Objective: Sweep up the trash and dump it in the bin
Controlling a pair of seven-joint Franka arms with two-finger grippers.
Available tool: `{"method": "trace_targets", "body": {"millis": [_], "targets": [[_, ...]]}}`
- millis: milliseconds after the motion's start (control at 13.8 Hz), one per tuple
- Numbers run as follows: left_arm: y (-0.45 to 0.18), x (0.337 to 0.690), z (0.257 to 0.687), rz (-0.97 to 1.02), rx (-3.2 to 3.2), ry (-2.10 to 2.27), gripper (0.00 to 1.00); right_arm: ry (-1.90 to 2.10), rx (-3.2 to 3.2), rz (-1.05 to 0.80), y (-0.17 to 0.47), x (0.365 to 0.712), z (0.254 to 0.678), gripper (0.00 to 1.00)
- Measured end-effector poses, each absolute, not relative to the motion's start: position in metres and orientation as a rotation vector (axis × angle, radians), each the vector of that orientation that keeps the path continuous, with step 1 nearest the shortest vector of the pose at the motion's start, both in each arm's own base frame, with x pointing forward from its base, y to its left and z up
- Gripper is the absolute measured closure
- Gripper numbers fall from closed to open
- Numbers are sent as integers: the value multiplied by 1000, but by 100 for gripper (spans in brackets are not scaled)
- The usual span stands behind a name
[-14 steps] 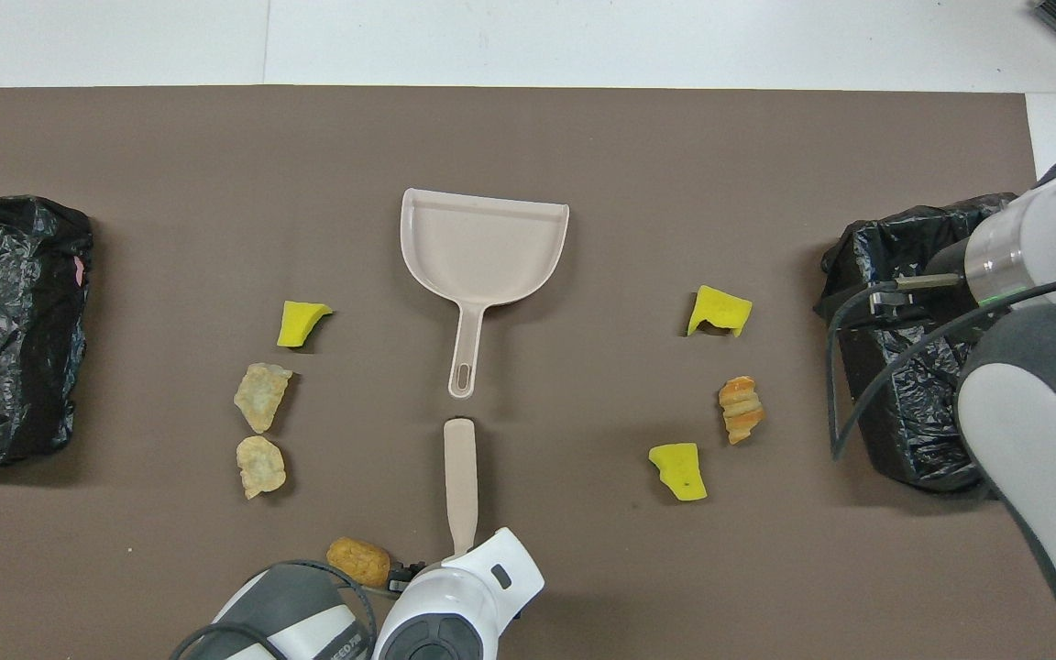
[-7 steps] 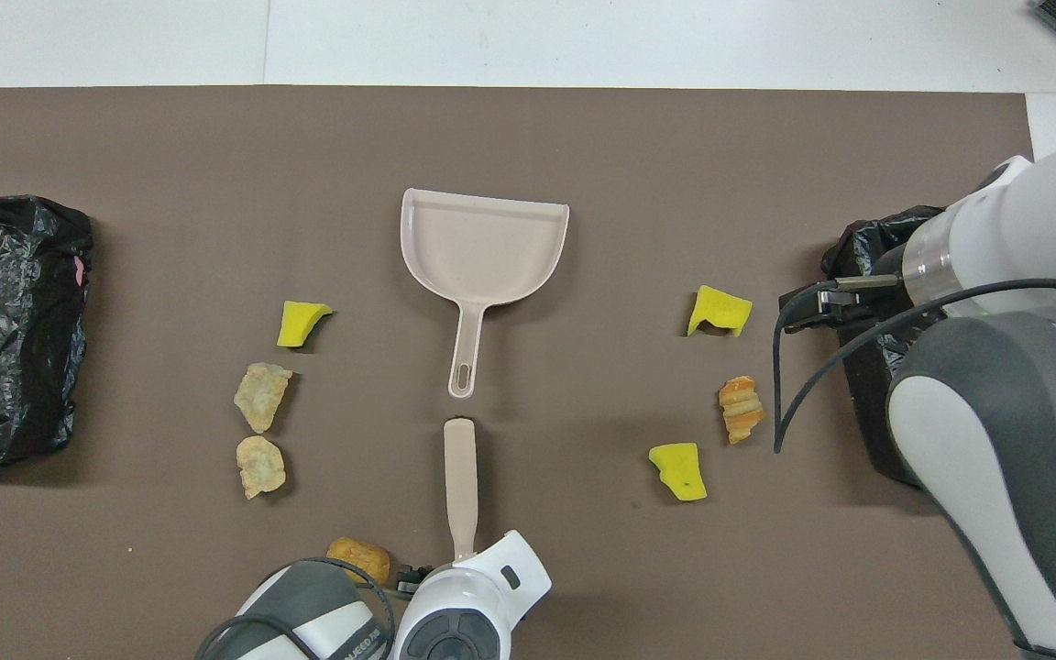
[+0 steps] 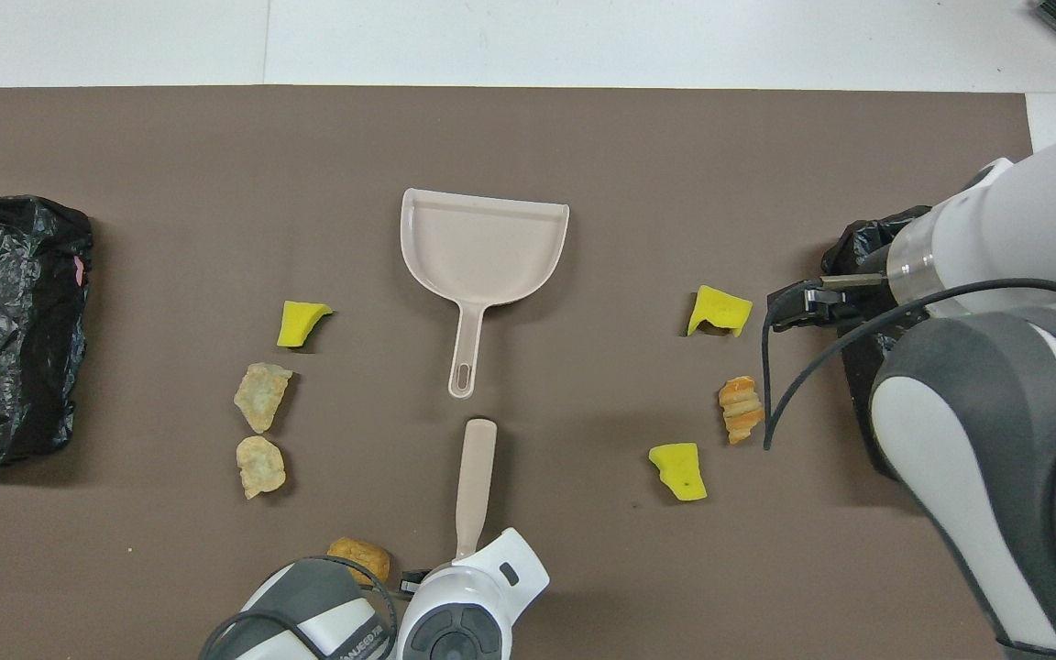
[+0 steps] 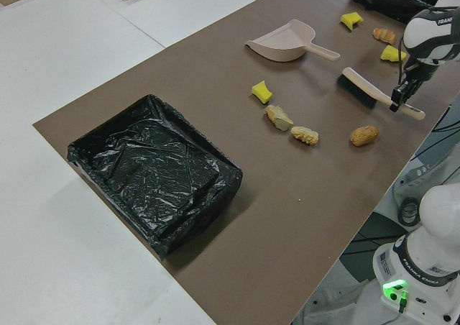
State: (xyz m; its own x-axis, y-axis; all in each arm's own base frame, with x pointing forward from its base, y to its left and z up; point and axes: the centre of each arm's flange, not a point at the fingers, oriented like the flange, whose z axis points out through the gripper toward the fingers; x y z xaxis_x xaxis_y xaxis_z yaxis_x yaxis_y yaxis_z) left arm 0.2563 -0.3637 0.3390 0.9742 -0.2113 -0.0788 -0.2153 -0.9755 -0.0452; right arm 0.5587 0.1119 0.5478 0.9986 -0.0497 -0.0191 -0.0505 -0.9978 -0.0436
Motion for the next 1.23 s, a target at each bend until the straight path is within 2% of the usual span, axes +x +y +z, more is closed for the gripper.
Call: {"method": "trace_targets", "body": {"millis": [217,434,651,941,1230], "targets": [[-356,265,351,191,-3020,303,73,130,-3084,0,151,559,538,0],[-330,273,390,295,-2959,408,74,167,-3075,-21,196,557,521,0],[-290,265,427,411,-2893,640,74,210,-3053,-63,237,557,496,0],[-238,250,416,569,-2803,953,74,233,-3017,-119,301,548,455,0],[-194,247,394,680,-2778,1137,74,286,-2992,-139,384,517,415,0]]}}
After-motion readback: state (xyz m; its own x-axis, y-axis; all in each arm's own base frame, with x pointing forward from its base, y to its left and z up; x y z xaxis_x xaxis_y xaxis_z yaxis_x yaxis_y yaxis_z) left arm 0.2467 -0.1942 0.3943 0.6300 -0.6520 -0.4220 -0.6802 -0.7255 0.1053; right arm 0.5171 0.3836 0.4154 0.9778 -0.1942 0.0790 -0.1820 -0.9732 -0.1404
